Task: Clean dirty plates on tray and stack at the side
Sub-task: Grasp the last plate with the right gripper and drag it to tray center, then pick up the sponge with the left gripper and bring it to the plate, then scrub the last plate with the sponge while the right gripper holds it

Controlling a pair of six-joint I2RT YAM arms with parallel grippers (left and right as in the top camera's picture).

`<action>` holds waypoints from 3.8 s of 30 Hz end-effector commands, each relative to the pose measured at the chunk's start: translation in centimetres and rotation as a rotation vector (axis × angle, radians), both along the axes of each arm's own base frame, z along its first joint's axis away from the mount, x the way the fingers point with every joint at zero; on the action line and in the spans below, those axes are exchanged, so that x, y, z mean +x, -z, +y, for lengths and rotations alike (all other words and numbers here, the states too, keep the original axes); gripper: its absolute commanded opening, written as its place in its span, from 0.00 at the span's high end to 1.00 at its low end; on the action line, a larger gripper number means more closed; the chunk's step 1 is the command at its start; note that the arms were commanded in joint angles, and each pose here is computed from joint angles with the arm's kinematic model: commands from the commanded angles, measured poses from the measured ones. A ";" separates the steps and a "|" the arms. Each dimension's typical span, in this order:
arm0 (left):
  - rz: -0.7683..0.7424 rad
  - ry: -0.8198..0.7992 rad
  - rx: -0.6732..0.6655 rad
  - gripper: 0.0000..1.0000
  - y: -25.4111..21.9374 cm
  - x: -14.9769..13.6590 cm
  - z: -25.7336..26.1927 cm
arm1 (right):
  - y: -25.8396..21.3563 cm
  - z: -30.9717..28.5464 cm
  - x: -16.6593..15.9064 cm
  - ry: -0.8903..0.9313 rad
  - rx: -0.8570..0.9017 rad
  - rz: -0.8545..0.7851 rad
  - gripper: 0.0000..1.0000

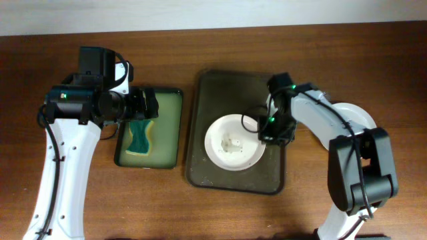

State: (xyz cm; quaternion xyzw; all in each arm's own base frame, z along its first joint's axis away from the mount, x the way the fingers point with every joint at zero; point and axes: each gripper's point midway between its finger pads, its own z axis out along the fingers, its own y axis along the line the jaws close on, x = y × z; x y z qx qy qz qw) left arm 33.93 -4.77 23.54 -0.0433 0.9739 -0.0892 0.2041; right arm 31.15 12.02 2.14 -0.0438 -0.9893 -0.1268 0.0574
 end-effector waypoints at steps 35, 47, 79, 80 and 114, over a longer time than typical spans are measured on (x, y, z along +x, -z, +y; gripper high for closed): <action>0.289 -0.216 0.255 0.53 22.7 0.9 5.4 | -15.0 -4.1 -0.1 -0.007 -0.127 -0.500 0.45; 0.359 -0.086 0.110 1.00 20.0 2.5 2.2 | -12.7 -4.5 0.3 0.038 -0.101 -0.409 0.44; 0.525 0.254 -0.292 1.00 22.8 -2.6 -28.2 | 2.9 -1.6 1.6 -0.080 -0.010 -0.056 0.96; 0.540 0.270 -0.312 1.00 23.3 -3.0 -28.9 | 2.9 -1.6 1.6 -0.080 -0.010 -0.056 0.96; 0.616 0.474 -0.243 1.00 23.6 -6.9 -32.5 | 2.9 -1.4 2.1 0.007 -0.006 -0.052 0.96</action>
